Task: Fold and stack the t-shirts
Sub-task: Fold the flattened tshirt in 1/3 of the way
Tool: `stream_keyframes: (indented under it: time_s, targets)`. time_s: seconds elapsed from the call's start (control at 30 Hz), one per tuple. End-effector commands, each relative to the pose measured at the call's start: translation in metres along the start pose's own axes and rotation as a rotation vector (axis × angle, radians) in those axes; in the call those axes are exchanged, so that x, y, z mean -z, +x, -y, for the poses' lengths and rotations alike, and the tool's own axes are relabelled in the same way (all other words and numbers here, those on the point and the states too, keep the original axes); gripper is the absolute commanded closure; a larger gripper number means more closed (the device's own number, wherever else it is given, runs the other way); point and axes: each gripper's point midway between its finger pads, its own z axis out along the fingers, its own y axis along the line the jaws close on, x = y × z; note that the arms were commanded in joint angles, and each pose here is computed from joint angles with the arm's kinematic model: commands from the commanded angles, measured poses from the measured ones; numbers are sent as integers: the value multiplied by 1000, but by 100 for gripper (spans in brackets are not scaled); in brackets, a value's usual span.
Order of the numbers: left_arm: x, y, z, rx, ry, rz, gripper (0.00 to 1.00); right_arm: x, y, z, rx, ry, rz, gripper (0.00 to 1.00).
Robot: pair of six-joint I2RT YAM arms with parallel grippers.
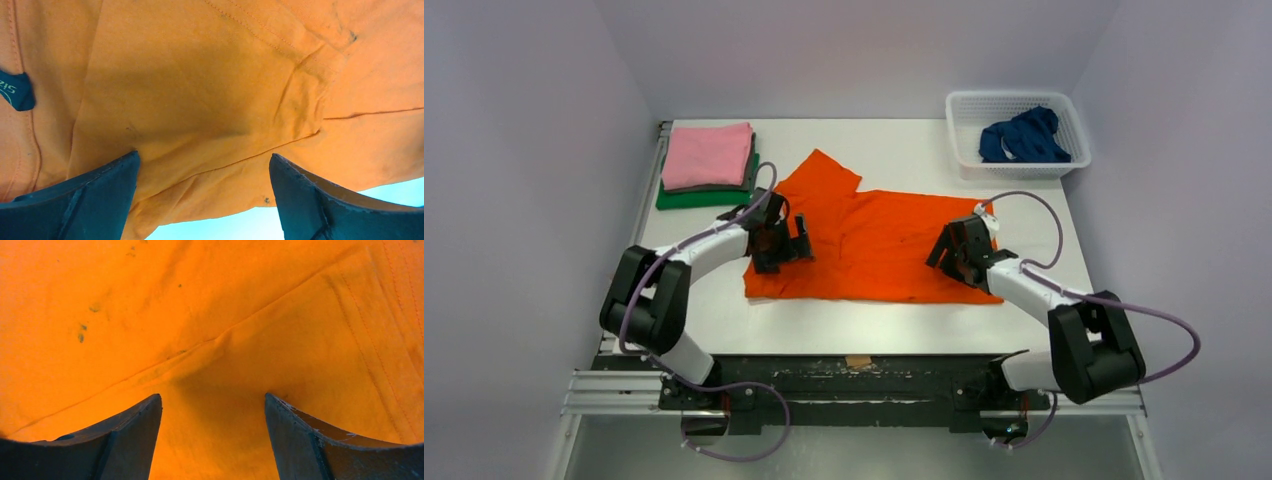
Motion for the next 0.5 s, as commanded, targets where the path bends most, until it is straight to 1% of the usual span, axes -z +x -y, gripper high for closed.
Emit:
stream_keyframes:
  time_s: [0.0, 0.1, 0.3, 0.37, 0.47]
  targets:
    - [6, 74, -47, 70, -150, -159, 0, 18, 51, 49, -16, 115, -121, 27]
    - [18, 95, -59, 80, -179, -158, 0, 30, 60, 58, -16, 112, -131, 27]
    - [27, 146, -84, 137, -184, -212, 0, 45, 68, 65, -13, 101, -150, 26]
    - [27, 152, -79, 148, -146, -215, 0, 47, 73, 68, -25, 101, -162, 26]
    - [32, 150, -79, 151, -152, -192, 0, 50, 79, 66, -52, 73, -175, 26]
